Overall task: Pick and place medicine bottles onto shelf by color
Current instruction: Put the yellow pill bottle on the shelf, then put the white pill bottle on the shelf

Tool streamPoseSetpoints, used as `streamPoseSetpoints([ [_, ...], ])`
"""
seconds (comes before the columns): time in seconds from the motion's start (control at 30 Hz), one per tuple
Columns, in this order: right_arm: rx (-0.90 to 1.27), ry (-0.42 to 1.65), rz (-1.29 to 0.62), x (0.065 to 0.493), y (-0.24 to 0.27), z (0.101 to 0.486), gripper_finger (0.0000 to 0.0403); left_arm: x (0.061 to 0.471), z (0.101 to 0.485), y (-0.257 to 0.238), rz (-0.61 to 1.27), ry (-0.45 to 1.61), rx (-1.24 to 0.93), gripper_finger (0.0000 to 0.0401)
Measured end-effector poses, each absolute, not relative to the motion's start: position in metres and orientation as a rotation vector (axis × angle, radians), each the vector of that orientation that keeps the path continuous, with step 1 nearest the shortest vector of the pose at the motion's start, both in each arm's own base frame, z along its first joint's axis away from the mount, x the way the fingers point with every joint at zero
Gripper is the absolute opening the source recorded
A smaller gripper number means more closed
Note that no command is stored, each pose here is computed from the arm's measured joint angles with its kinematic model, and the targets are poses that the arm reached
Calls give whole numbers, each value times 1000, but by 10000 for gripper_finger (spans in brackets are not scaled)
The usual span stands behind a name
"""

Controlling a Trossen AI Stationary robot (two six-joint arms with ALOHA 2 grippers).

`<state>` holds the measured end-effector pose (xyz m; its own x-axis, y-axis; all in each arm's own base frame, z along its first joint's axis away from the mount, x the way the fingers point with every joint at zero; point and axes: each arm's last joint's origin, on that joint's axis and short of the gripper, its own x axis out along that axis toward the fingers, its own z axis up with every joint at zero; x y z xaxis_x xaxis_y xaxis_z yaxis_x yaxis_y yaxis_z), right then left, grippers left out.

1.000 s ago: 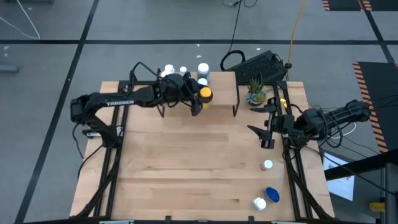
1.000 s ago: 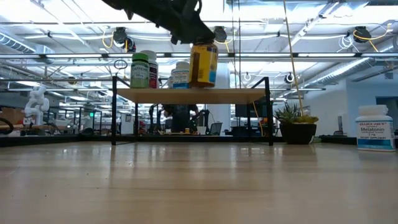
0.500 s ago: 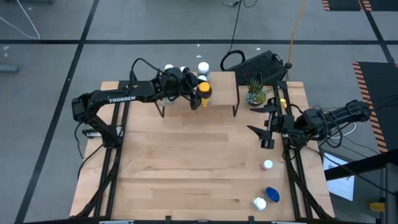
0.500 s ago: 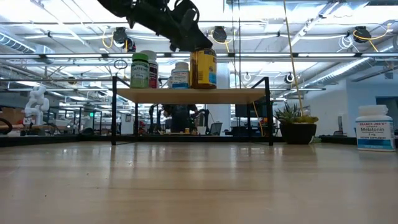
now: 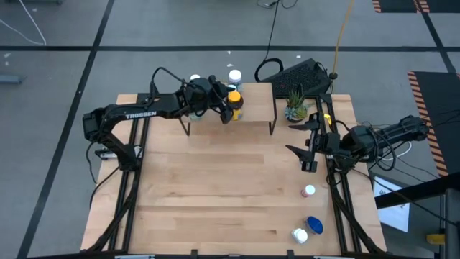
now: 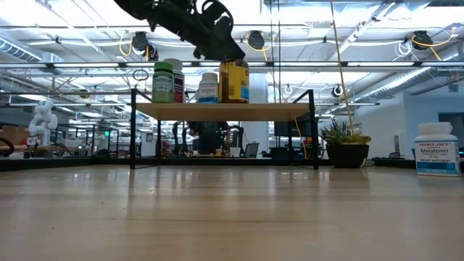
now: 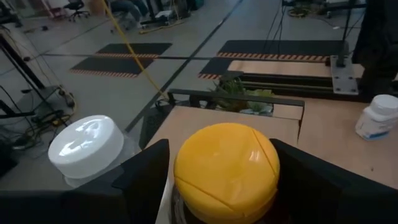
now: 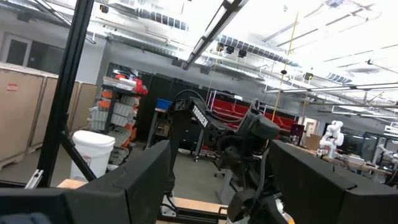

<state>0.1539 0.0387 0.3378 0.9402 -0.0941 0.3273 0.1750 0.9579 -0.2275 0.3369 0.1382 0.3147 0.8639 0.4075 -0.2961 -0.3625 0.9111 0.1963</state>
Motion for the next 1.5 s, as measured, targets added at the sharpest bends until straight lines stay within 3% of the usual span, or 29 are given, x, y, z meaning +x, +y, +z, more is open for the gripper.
streamPoseSetpoints([
  [0.67,-263,-304,-136,154,39,336,267,337,324,129,400,288,145,298],
  [0.87,-267,-296,-135,155,39,336,267,322,348,111,530,259,186,305],
  [1.07,-293,-285,-112,165,43,331,267,300,364,82,503,281,127,285],
  [1.2,-307,-270,-90,179,46,325,267,298,341,51,414,240,109,262],
  [1.37,-243,-200,-254,192,34,316,267,293,295,17,350,201,112,232],
  [1.5,-284,53,-619,187,19,299,267,286,265,-1,287,309,170,212],
])
